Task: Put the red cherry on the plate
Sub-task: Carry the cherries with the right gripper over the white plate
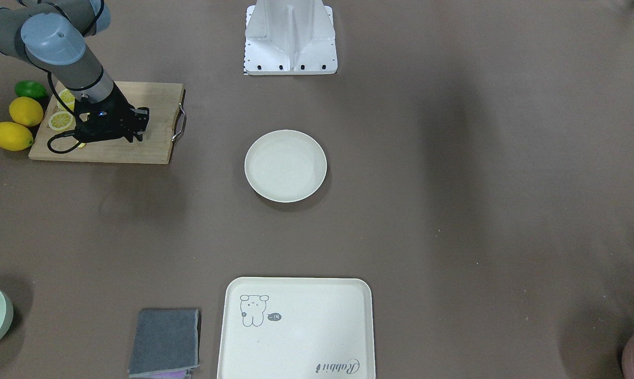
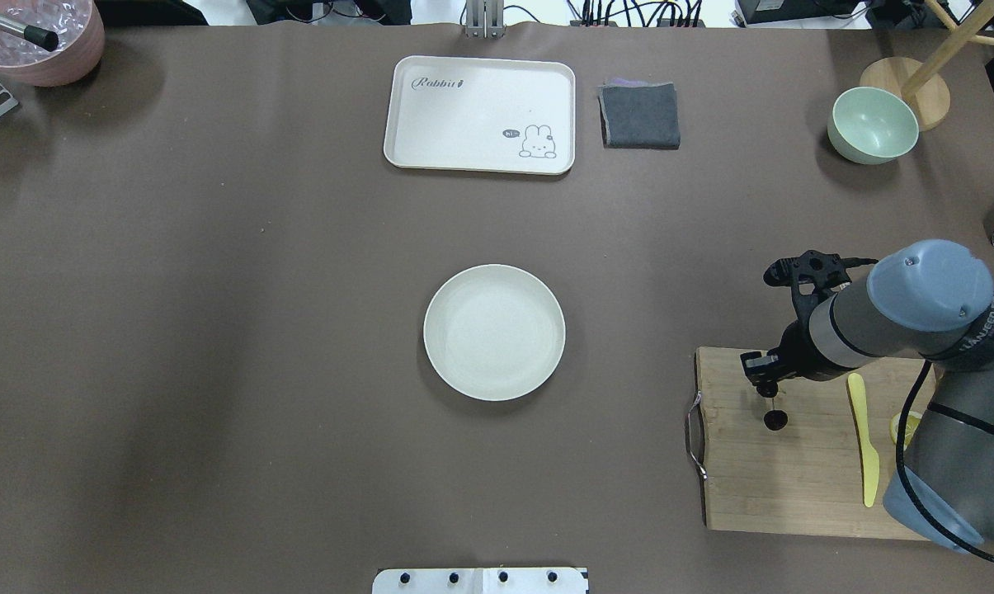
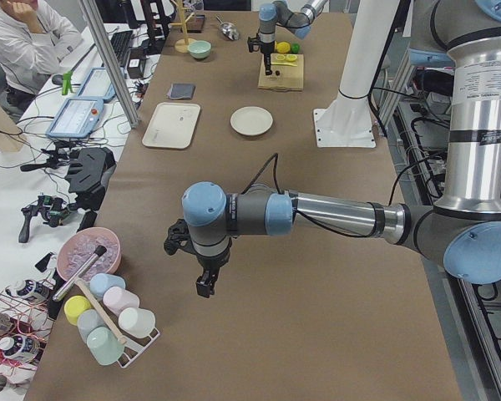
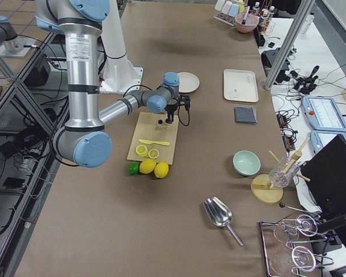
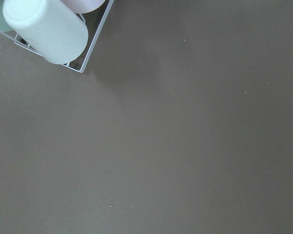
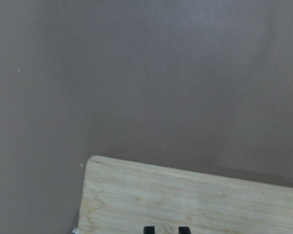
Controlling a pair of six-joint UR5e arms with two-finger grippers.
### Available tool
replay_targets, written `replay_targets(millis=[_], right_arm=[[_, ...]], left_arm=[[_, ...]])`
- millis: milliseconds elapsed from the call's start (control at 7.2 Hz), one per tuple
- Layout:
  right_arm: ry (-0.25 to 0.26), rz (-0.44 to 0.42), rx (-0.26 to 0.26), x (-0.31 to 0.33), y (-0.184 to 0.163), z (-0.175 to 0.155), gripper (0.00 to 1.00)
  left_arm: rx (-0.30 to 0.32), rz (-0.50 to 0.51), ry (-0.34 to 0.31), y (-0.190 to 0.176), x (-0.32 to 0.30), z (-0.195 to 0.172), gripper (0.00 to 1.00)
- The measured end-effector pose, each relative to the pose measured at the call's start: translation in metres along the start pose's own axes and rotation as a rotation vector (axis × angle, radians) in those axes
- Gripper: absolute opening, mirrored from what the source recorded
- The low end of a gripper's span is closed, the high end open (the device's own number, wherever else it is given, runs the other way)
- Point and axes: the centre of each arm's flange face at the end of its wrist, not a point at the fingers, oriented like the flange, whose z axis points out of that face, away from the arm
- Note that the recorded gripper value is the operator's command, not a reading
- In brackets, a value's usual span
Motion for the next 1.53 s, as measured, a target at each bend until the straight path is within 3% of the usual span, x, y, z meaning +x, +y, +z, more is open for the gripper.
replay_targets(millis=[417, 833, 972, 1111, 1528], right_arm=[[-0.007, 0.107, -0.003, -0.070, -0.081, -0.087, 0.00], [-0.020, 0.129, 0.032, -0.181, -0.129, -0.182, 0.00], [-0.010, 0.133, 0.035, -0.217, -0.136, -0.191, 0.00], [0.019, 0.138, 0.044, -0.253, -0.131, -0.176, 0.00], [0.085, 0.196, 0.089, -0.320, -0.089, -0.087, 0.00]], left_arm=[[-0.008, 0.000, 0.005, -0.001, 0.001, 0.005, 0.98], [-0.025, 0.001, 0.013, -0.005, 0.008, 0.014, 0.98], [-0.029, -0.001, 0.015, -0.007, 0.010, 0.016, 0.98], [-0.032, -0.002, 0.017, -0.008, 0.012, 0.018, 0.98], [-0.034, 0.000, 0.020, -0.008, 0.013, 0.019, 0.98]])
